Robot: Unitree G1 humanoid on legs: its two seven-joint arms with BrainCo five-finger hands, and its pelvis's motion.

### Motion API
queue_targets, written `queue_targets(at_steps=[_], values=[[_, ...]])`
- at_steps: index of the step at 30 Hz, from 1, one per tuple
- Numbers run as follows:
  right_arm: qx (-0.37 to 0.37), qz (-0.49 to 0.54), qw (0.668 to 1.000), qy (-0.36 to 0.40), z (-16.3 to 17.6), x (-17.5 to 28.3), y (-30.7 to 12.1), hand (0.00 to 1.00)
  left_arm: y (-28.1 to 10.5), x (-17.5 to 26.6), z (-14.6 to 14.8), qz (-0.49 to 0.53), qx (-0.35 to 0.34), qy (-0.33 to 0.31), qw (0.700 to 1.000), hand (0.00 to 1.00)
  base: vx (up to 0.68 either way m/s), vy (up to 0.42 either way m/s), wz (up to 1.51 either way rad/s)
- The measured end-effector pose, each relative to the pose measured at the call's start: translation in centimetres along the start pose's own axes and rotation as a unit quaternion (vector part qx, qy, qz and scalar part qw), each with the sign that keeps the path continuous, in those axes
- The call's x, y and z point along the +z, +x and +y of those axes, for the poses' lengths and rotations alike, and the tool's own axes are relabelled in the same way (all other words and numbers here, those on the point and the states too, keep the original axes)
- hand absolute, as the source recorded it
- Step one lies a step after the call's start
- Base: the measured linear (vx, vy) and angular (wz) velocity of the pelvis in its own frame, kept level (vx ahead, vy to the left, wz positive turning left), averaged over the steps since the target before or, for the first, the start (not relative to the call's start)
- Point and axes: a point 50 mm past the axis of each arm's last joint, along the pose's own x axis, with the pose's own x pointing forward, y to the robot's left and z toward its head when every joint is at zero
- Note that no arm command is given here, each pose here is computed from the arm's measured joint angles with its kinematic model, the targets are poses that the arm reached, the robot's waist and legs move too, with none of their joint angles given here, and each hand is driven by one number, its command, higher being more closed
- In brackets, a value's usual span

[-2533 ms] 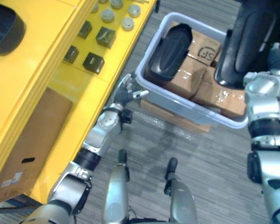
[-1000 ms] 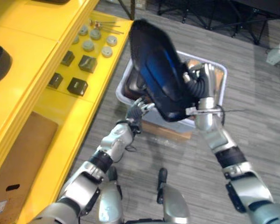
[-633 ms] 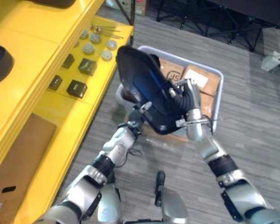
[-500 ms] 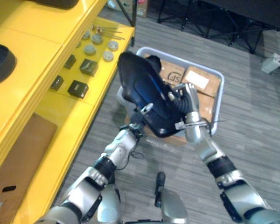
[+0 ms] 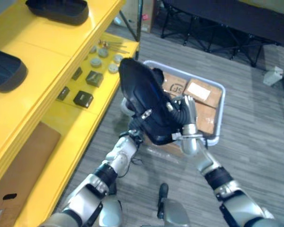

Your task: Walk over and take plastic housings, then place them on the shelf

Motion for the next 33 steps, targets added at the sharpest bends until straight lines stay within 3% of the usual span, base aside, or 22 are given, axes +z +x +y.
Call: queue_targets(at_steps=[5,7,10,15,19,22,26,29,33], values=[[-0.036,0.047,0.994,0.094,-0.7,0.2,-0.8,0.00,-0.7,0.9,-1.5,-0.042,-0.005,0.067,0.997,1.00,0.03,0.014,0.04],[-0.052,0.084,0.984,0.149,-1.1,-0.3,-1.4,0.00,-0.9,1.9,-2.5,-0.076,-0.002,0.144,0.987,1.00,0.08,0.006,0.01],[-0.061,0.088,0.977,0.185,-1.6,-0.1,-1.3,0.00,-1.1,2.9,-3.2,-0.103,-0.002,0.185,0.977,1.00,0.05,0.002,-0.02],[-0.054,0.037,0.960,0.274,-3.4,1.5,-0.1,0.00,-1.9,6.4,-4.6,-0.207,0.016,0.285,0.936,1.00,0.01,0.000,-0.04],[-0.013,-0.034,0.937,0.346,-5.4,3.7,1.1,0.00,-2.5,9.1,-3.1,-0.287,0.109,0.375,0.875,1.00,-0.01,0.000,-0.14],[-0.031,-0.058,0.938,0.340,-7.7,3.6,1.6,0.00,-3.0,10.6,-1.9,-0.321,0.163,0.399,0.844,1.00,-0.06,0.006,-0.04],[-0.056,-0.079,0.914,0.393,-10.8,3.3,1.6,0.00,-4.7,11.4,1.1,-0.343,0.256,0.410,0.805,1.00,-0.02,0.008,-0.16],[-0.066,-0.074,0.889,0.446,-12.8,1.9,-0.1,0.00,-6.0,11.7,3.4,-0.350,0.326,0.408,0.778,1.00,-0.02,-0.003,-0.06],[-0.082,-0.039,0.889,0.449,-13.4,0.2,-2.8,0.00,-7.3,12.1,5.1,-0.368,0.386,0.382,0.755,1.00,-0.04,0.006,-0.07]])
